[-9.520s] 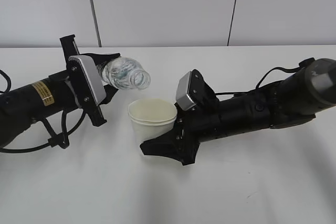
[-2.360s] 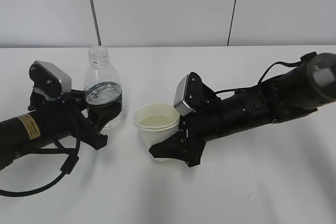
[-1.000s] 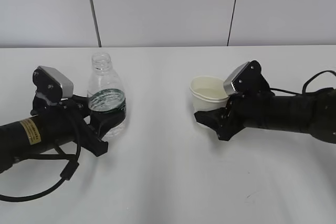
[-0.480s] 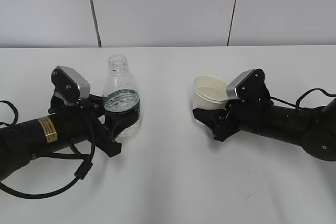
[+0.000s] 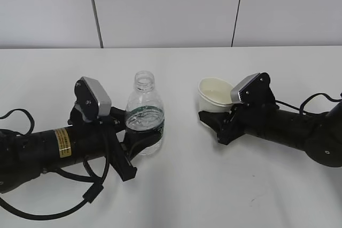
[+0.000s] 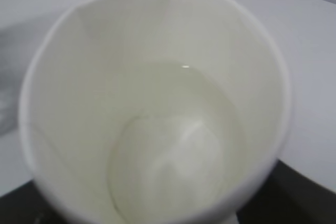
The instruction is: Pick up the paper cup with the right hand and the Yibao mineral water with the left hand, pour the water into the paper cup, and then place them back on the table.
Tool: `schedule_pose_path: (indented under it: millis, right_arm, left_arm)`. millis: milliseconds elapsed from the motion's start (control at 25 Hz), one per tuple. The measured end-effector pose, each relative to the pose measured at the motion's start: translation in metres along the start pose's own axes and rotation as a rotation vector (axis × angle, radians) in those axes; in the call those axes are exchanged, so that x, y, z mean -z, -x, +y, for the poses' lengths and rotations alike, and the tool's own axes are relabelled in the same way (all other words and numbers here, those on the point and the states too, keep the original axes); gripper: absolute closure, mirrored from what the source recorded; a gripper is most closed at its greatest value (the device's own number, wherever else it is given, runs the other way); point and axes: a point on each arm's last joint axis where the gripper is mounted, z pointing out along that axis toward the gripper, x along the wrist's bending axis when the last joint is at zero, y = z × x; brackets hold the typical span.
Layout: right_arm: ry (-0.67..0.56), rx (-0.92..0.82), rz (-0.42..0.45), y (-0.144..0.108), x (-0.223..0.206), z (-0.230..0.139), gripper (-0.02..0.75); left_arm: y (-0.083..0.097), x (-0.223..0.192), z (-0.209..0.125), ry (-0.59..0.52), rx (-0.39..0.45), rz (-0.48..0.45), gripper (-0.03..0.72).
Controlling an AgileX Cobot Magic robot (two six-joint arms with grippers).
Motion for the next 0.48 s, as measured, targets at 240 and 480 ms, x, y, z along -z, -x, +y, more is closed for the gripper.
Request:
schedule_pose_path:
  millis: [240,480]
  right_arm:
    - [-0.001,0.028,0.012,-0.001,0.0,0.0,0.218]
    - [-0.001,0.114,0.194,-0.017,0.002,-0.001,0.218]
  left_arm:
    - [0.0,-0.002,-0.011,-0.024,0.027,0.005,0.349]
    - [-0.011,-0.004,-0.016,-0.028,0.057,0.119,0.35]
